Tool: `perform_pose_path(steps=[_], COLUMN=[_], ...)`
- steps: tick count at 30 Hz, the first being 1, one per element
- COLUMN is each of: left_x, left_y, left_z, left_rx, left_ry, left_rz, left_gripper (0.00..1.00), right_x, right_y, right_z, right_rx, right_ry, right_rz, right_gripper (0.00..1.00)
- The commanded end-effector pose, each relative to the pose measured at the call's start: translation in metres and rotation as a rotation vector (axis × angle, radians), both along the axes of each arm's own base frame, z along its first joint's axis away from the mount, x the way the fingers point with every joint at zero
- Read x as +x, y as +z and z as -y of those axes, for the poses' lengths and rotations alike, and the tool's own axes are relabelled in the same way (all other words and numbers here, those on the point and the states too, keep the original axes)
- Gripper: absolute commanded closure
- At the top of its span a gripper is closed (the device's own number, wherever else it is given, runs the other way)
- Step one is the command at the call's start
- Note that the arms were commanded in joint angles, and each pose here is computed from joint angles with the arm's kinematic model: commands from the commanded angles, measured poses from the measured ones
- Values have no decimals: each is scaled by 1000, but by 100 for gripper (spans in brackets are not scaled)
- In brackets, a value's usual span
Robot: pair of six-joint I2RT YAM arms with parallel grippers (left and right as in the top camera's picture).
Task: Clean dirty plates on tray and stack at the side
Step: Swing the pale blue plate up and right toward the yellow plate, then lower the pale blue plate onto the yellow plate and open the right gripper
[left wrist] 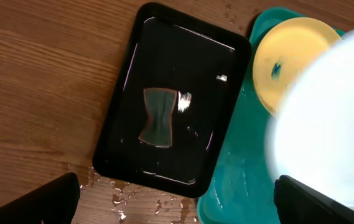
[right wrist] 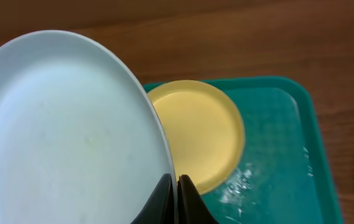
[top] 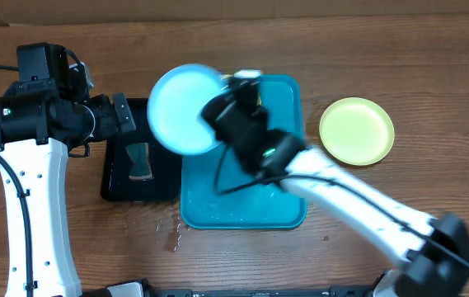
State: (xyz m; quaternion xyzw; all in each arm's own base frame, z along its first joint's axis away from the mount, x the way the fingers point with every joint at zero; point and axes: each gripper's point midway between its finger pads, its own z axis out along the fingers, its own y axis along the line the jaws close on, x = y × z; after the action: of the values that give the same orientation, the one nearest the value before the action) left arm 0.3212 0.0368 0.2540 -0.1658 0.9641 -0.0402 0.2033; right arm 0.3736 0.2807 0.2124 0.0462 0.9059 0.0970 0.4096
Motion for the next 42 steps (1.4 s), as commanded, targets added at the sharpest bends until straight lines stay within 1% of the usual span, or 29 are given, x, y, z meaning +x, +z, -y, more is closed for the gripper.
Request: perform_pose_path(steps=[1,7,12,16,20,21,26,33,40,41,42], left_x=[3,3,3,3,3,3,3,3,3,3,3], left_y=[3,3,3,3,3,3,3,3,3,3,3], left_z=[-1,-1,-1,-1,-1,-1,-1,-1,-1,-1,-1], left_rx=[2,2,2,2,2,2,2,2,2,2,2], left_ry=[4,4,4,4,4,4,4,4,4,4,4], left_rz=[11,11,11,11,11,11,11,11,11,11,11], left_gripper=[0,0,0,0,0,0,0,0,0,0,0], right_x=[7,20,21,11,-6,-15,-29,-36,-40,-39,-38], right_y=[18,-13,-28,-38,-52,-63,-97,-137,-157,-158,-158], right_z=[29,113,196,265,308,320,327,328,338,338,339], right_rx=[173,249,284,273,268,269,266,261,213,214,215], right_ry=[-70,-202,-390,-541,-651,-690,-722,-731,-765,-765,-764], right_rz=[-89,-322,-429,-487,-545,-575,-626,-623,-586,-582,-576], right_gripper=[96,96,96,96,96,96,96,96,96,95,91])
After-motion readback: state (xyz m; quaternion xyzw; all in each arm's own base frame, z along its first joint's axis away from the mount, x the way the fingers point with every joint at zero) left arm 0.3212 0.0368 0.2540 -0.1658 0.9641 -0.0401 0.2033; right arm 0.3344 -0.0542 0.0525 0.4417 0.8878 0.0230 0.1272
